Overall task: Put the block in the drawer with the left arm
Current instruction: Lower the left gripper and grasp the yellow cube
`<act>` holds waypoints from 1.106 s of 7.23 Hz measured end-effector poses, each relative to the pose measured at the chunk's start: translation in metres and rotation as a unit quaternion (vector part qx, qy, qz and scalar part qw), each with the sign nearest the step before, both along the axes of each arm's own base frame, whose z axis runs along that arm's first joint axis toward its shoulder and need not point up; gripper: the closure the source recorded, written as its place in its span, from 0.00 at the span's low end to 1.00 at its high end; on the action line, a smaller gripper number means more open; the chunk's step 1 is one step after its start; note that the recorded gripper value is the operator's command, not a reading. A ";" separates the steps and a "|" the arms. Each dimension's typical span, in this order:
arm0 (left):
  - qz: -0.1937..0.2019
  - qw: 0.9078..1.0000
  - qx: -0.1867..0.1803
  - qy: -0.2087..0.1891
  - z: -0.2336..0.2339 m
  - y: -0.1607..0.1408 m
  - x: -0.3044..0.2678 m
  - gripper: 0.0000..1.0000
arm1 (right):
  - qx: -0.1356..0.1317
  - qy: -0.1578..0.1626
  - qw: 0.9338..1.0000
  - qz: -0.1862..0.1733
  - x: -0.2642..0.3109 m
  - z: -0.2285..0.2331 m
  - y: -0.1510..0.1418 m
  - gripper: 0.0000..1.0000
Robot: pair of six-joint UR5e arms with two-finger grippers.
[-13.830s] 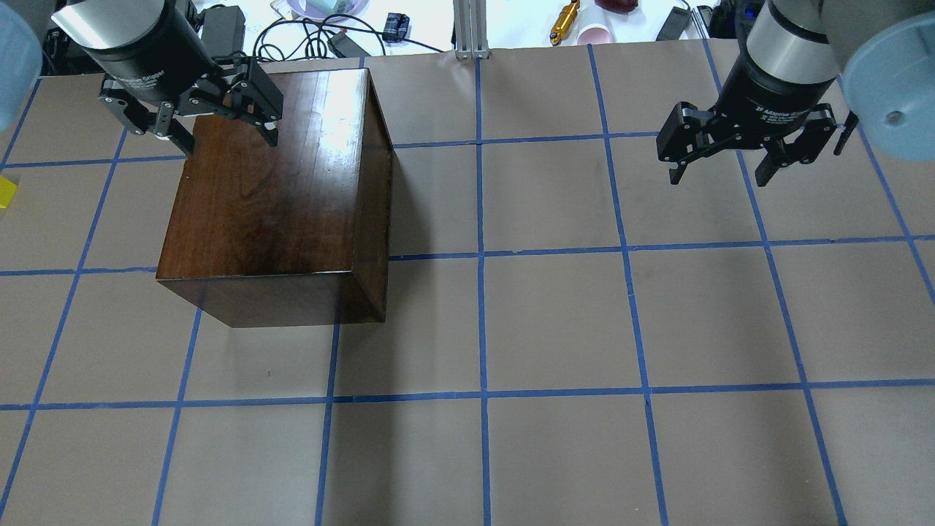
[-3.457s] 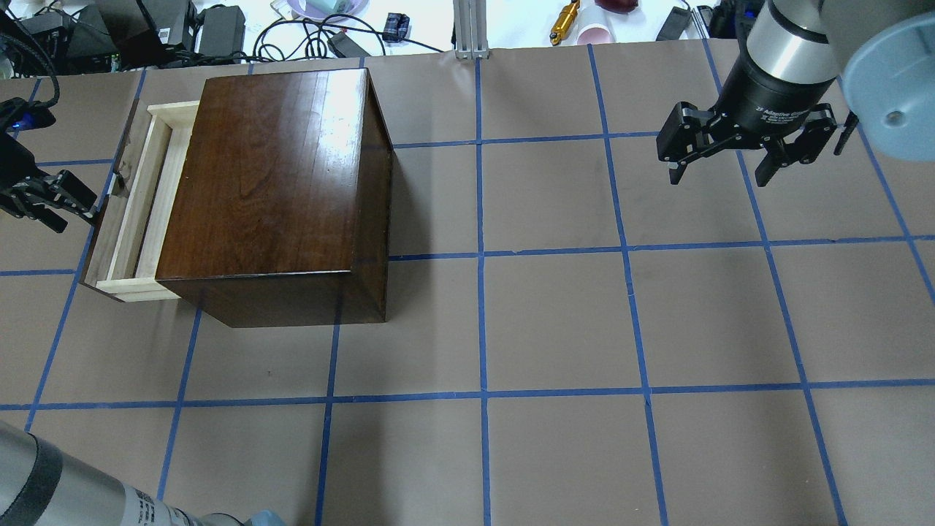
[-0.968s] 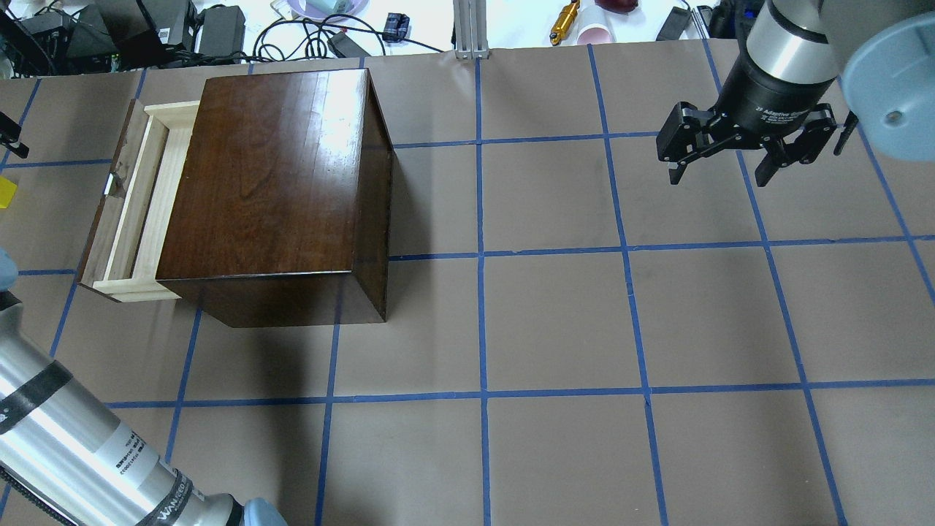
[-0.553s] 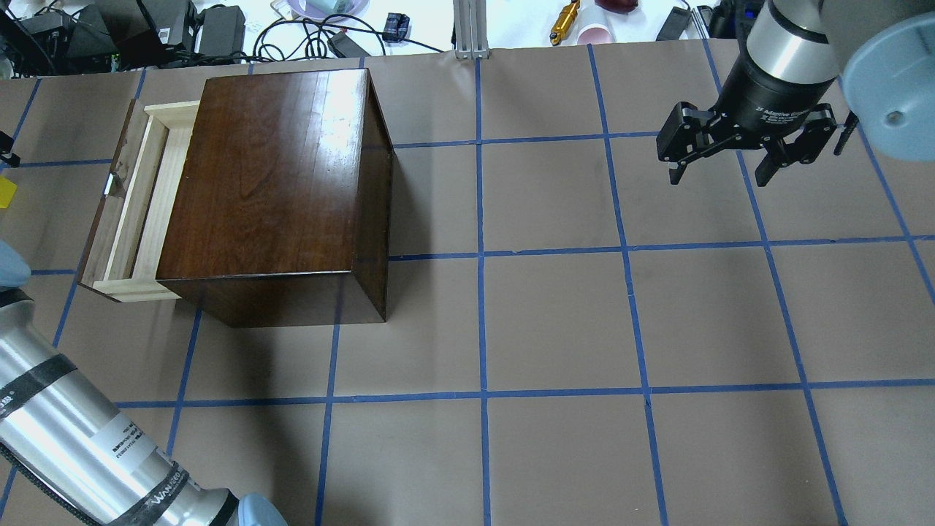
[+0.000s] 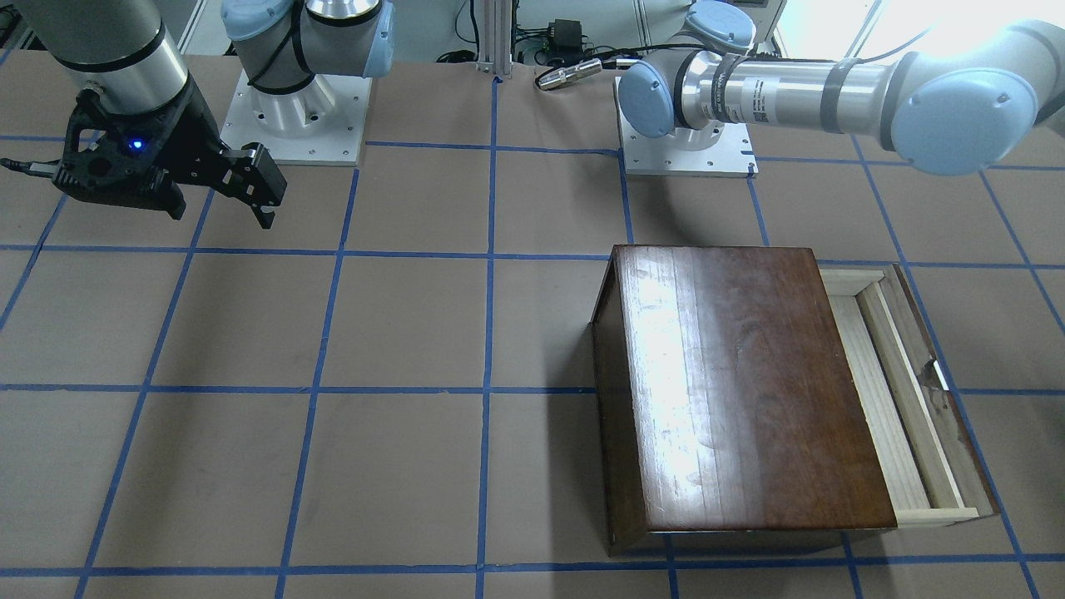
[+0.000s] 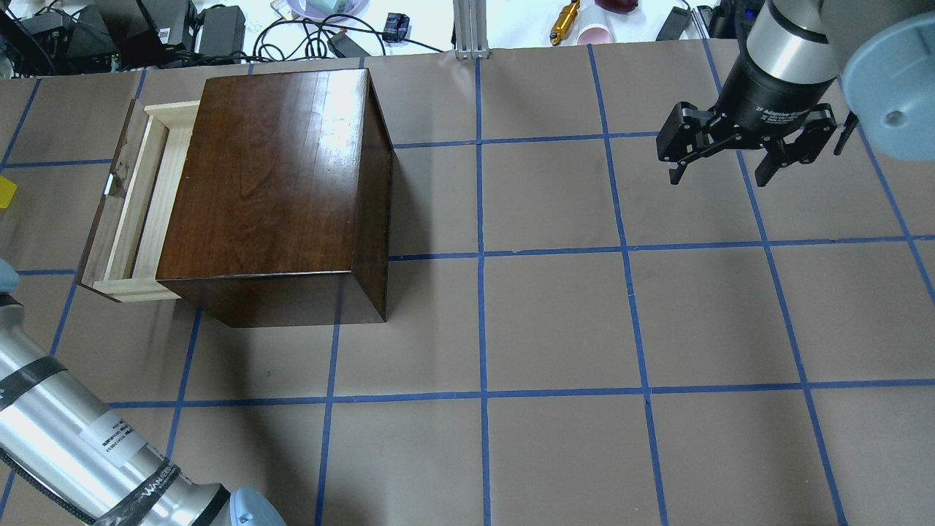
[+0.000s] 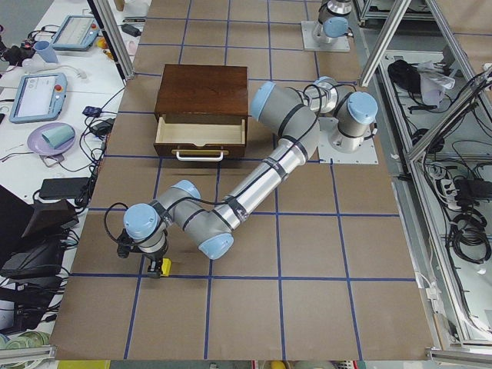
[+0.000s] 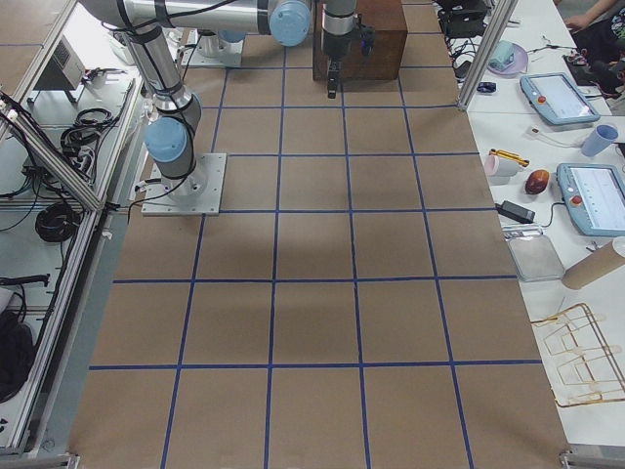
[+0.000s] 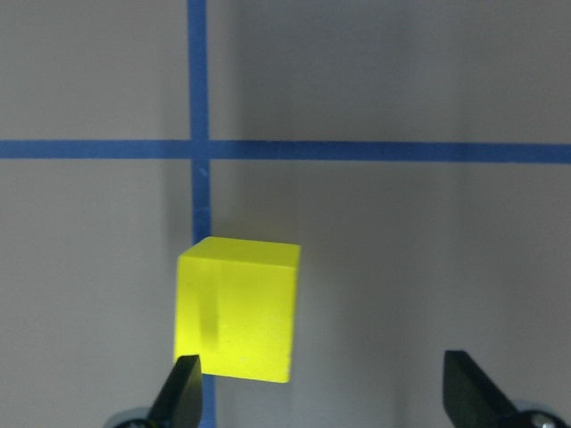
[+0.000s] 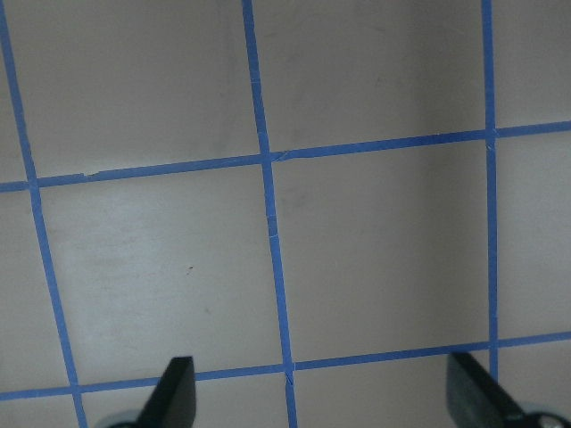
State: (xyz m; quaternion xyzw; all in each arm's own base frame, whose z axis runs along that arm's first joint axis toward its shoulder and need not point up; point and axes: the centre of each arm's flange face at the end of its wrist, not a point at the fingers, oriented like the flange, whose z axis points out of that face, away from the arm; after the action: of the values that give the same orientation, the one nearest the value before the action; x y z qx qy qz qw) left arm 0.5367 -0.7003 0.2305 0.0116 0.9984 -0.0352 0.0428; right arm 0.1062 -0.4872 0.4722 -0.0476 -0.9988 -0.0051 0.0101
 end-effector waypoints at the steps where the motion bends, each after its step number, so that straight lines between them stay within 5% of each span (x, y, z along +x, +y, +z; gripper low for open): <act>1: -0.005 1.000 -0.002 -0.002 -0.005 -0.001 0.003 0.05 | 0.000 0.000 1.000 0.000 0.000 0.000 0.000 0.00; 5: -0.028 1.000 -0.006 0.001 -0.024 -0.006 0.007 0.06 | 0.000 0.000 1.000 0.000 0.000 0.000 0.000 0.00; 8: -0.043 0.999 -0.005 0.000 -0.027 -0.006 0.008 0.39 | 0.000 0.000 1.000 0.000 0.000 0.000 0.000 0.00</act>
State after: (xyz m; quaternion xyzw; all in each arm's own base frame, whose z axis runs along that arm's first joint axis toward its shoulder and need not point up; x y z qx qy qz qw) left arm 0.5446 -0.7066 0.2035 0.0543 0.9968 -0.0421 0.0413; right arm 0.1062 -0.4871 0.4720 -0.0476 -0.9988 -0.0053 0.0101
